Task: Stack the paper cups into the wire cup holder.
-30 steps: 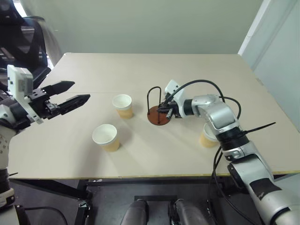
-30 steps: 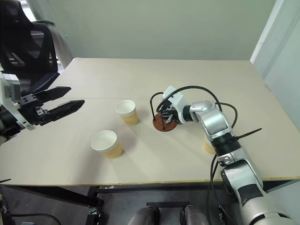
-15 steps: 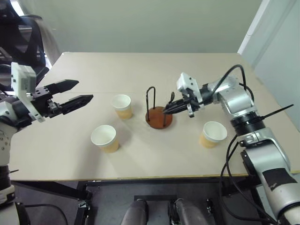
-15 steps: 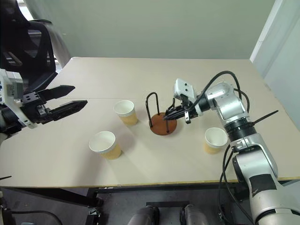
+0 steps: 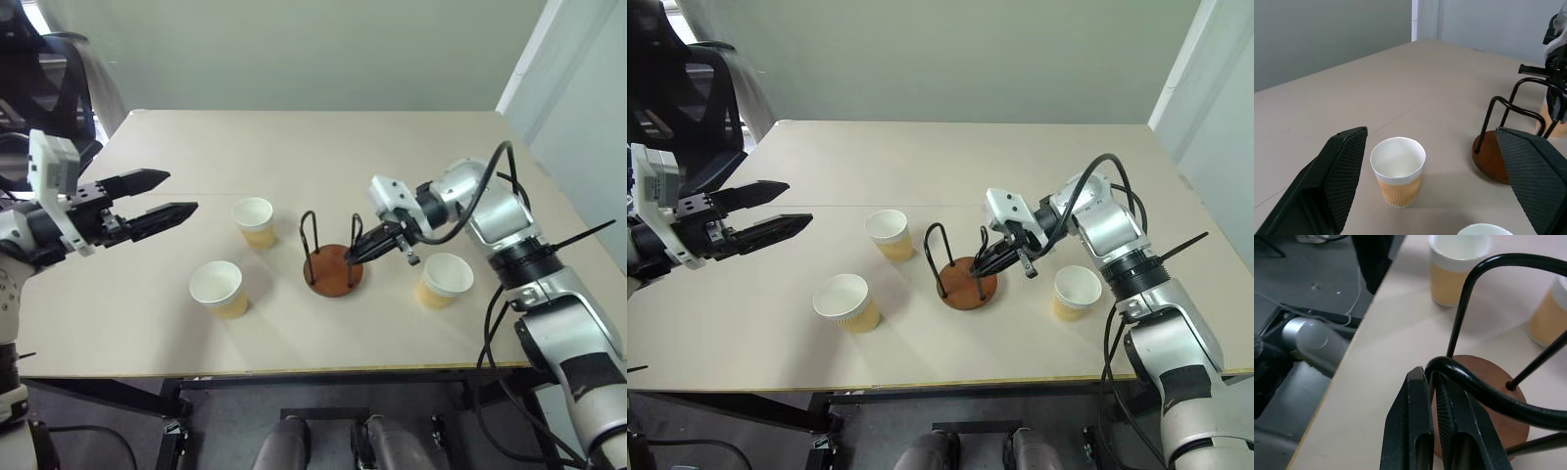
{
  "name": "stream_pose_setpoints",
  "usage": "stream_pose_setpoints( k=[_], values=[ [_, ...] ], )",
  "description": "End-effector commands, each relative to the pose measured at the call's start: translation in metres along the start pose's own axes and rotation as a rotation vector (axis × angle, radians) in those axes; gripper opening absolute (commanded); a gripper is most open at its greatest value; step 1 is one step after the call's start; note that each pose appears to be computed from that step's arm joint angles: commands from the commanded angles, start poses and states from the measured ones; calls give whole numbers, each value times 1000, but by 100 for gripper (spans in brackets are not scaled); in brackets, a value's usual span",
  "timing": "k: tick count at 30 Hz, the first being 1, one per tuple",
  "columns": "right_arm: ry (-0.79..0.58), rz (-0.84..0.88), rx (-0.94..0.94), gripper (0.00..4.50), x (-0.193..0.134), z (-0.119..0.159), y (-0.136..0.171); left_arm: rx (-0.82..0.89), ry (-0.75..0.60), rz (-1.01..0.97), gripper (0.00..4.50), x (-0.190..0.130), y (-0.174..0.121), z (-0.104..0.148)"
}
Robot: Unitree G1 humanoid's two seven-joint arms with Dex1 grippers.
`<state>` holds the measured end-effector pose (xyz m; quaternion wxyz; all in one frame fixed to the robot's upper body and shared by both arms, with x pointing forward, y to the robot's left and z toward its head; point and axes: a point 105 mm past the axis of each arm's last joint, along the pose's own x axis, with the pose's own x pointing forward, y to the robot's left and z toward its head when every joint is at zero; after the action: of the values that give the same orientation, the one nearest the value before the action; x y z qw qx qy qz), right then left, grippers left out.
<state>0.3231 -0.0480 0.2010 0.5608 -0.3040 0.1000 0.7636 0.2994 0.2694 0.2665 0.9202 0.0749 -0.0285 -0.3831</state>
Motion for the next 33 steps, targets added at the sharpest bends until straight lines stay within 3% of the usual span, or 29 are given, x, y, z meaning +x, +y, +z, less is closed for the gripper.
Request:
stream_pose_setpoints(
  k=[1,15,31,33],
  values=[
    [4,45,-84,3,3,12,6,51,-8,-5,450,-2,-3,14],
    [1,78,-121,3,17,19,-3,48,-5,13,450,-6,-5,16],
    [88,52,-97,3,15,0,-19,50,-6,21,450,-6,-6,16],
    [111,47,-93,53,13,-5,-20,50,-6,21,450,-6,-6,16]
  ],
)
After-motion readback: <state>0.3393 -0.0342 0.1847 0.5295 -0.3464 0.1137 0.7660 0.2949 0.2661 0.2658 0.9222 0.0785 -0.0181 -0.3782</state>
